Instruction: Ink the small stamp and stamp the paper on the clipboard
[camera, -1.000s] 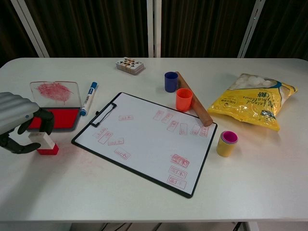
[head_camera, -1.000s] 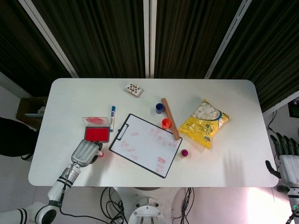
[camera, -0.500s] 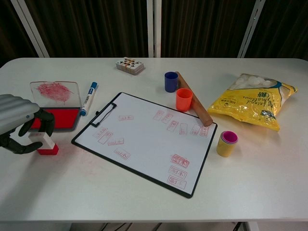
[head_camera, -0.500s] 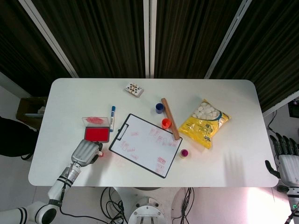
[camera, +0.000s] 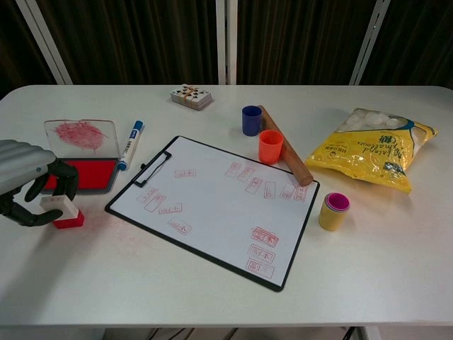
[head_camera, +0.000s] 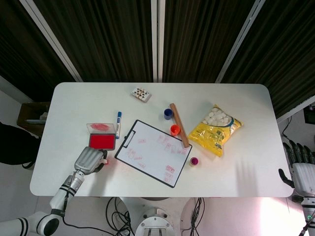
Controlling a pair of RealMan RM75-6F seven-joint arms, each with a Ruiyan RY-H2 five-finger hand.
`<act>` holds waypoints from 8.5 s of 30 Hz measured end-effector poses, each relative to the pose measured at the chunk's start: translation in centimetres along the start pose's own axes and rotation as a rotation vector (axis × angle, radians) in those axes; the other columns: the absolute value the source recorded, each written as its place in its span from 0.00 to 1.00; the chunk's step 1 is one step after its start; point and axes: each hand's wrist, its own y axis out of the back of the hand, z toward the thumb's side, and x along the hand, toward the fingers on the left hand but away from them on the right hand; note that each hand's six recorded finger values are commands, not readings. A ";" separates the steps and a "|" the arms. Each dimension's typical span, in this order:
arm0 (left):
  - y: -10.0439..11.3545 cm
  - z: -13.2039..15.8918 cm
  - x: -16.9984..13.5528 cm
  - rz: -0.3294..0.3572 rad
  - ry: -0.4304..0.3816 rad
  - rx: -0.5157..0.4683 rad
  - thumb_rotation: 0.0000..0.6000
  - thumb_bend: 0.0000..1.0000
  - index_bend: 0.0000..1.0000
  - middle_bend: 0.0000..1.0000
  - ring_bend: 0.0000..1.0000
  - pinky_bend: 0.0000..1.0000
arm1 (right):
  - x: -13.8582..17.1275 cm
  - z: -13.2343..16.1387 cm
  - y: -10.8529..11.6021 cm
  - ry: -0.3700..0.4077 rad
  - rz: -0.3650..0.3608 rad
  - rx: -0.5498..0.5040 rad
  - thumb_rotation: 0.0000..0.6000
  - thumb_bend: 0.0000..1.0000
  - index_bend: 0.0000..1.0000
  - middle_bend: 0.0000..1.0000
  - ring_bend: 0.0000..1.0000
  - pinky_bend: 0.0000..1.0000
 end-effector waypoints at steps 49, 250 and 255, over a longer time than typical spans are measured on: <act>3.1 -5.4 7.0 0.044 0.073 -0.217 1.00 0.40 0.62 0.64 0.71 0.82 | -0.3 0.5 0.4 -0.009 -0.002 0.022 1.00 0.28 0.00 0.00 0.00 0.00; -2.1 -1.5 0.1 0.090 0.040 -0.172 1.00 0.29 0.39 0.50 0.70 0.83 | -0.5 -0.1 0.3 -0.018 0.010 0.014 1.00 0.30 0.00 0.00 0.00 0.00; -2.0 -1.5 0.1 0.095 0.041 -0.167 1.00 0.26 0.37 0.47 0.70 0.83 | -0.5 -0.1 0.2 -0.018 0.011 0.013 1.00 0.30 0.00 0.00 0.00 0.00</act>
